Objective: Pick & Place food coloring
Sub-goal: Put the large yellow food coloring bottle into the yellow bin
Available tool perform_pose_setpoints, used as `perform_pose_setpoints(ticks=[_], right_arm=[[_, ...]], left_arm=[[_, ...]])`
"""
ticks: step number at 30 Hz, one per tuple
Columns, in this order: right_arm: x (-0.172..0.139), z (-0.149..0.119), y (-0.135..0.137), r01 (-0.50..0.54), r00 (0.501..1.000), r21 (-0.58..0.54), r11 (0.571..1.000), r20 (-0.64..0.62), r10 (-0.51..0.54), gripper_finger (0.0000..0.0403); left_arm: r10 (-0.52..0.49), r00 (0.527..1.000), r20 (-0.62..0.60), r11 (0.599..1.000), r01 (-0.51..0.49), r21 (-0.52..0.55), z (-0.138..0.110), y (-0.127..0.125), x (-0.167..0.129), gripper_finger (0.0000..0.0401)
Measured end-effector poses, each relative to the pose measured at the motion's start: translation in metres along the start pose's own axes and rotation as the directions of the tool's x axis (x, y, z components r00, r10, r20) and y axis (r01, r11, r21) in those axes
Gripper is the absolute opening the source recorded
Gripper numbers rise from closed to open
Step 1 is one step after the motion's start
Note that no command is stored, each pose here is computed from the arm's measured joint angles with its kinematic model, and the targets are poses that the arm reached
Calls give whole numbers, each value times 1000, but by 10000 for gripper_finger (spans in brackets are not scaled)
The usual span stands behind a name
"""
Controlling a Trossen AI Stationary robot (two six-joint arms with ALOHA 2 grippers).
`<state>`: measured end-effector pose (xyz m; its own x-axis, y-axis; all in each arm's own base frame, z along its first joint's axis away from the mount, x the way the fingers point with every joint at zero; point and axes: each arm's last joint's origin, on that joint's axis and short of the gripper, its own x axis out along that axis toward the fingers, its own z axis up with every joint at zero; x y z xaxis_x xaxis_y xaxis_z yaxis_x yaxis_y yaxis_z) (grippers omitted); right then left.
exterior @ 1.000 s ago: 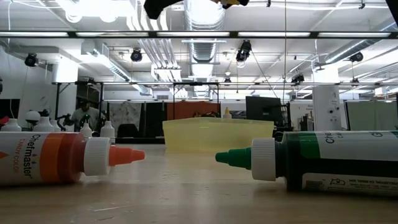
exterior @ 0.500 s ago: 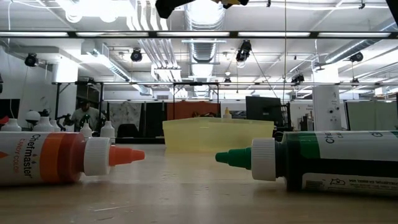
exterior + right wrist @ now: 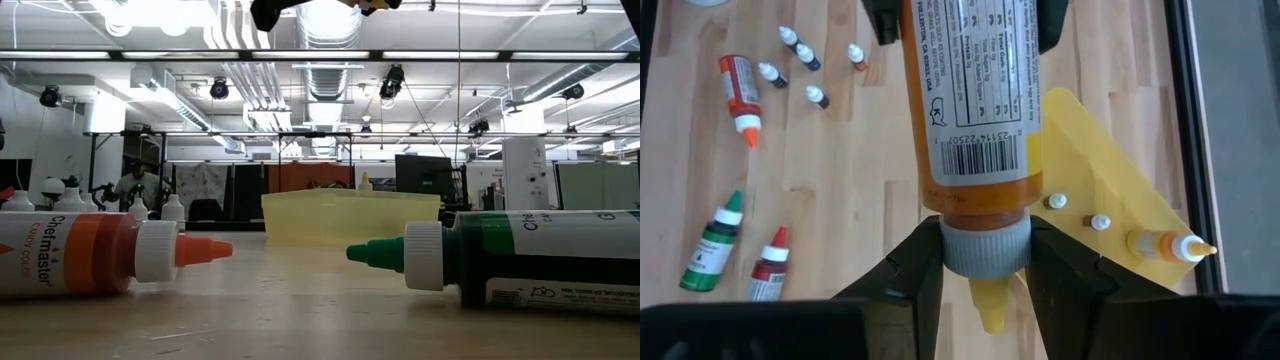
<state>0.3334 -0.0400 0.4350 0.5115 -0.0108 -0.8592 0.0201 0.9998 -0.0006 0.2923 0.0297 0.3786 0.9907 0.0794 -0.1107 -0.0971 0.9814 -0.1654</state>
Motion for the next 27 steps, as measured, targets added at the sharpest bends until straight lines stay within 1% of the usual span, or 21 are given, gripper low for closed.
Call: perform_pose_setpoints(ticks=[4, 6, 14, 27], right_arm=[[0, 0, 0, 1, 1000, 0, 1000, -1, -1, 109], [0, 0, 0, 1, 1000, 0, 1000, -1, -1, 109], [0, 0, 0, 0, 1000, 4, 1000, -1, 0, 111], [-1, 0, 0, 1, 1000, 9, 1000, 4, -2, 137]], left_arm=[[-2, 1000, -1, 1000, 2, -4, 0, 0, 0, 126], [-2, 1000, 0, 1000, 2, -5, 0, 0, 0, 120], [-5, 1000, 0, 1000, 5, -21, 0, 0, 0, 124], [-7, 1000, 5, 999, 7, -36, 1, 0, 0, 122]])
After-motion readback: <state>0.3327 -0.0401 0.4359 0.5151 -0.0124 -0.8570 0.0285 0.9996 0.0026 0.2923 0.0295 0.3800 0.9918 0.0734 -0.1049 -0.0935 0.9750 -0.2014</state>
